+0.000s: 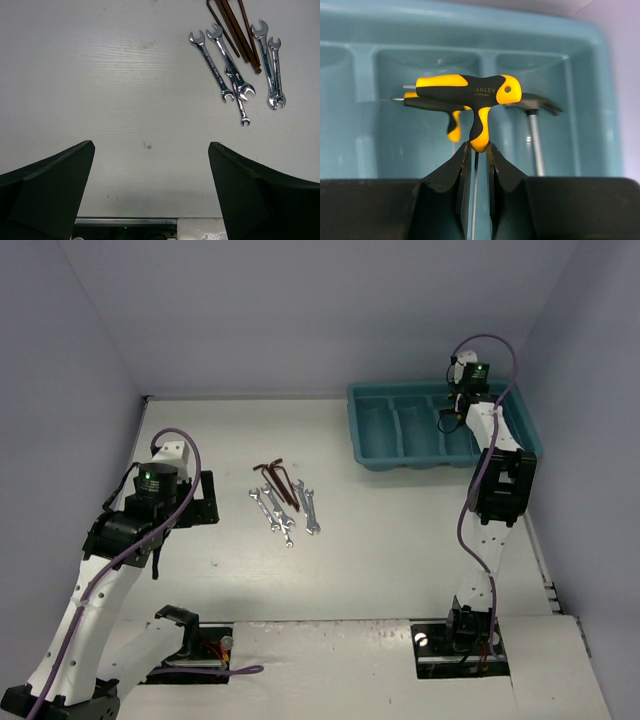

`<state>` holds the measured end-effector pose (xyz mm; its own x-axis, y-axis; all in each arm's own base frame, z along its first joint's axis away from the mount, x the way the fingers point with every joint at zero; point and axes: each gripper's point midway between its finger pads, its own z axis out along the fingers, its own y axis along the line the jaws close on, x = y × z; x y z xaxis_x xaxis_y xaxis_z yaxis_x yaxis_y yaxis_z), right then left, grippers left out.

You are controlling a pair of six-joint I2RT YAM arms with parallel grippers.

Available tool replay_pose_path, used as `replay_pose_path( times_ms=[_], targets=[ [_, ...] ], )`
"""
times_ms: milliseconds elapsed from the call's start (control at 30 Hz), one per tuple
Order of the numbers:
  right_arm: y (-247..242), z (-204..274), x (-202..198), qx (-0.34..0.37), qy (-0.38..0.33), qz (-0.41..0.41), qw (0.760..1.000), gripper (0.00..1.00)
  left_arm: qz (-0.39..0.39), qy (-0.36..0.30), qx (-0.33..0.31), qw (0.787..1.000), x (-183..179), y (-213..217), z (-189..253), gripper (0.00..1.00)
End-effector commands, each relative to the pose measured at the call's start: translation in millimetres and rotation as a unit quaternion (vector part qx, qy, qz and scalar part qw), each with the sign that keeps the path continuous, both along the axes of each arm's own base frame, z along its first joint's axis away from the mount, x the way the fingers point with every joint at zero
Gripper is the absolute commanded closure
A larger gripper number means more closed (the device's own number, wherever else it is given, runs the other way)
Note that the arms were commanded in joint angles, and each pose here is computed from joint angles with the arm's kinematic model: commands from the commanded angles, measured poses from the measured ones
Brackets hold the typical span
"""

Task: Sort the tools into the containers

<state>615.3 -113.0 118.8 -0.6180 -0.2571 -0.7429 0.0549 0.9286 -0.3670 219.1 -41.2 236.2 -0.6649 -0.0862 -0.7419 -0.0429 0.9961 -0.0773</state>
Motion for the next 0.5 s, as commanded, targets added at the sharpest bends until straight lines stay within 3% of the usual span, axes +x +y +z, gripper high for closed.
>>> replay_pose_path(
  times_ms=[0, 167, 267, 467],
  targets=[
    [4, 57, 19, -0.003, -0.075, -0.001, 0.997, 0.82, 0.004, -0.024, -0.011, 1.000, 9, -2, 15, 0.05],
    [9, 80, 17, 0.004, -0.096, 0.002, 0.995, 0.62, 0.001, -0.028, -0.012, 1.000, 7, -3, 18, 0.05],
    [22, 109, 11, 0.011, -0.118, 0.016, 0.993, 0.56, -0.002, -0.031, -0.015, 0.999, 7, -4, 19, 0.05],
    [88, 146, -23, 0.043, -0.137, 0.066, 0.987, 0.52, -0.002, -0.036, -0.015, 0.999, 7, -3, 22, 0.05]
  ],
)
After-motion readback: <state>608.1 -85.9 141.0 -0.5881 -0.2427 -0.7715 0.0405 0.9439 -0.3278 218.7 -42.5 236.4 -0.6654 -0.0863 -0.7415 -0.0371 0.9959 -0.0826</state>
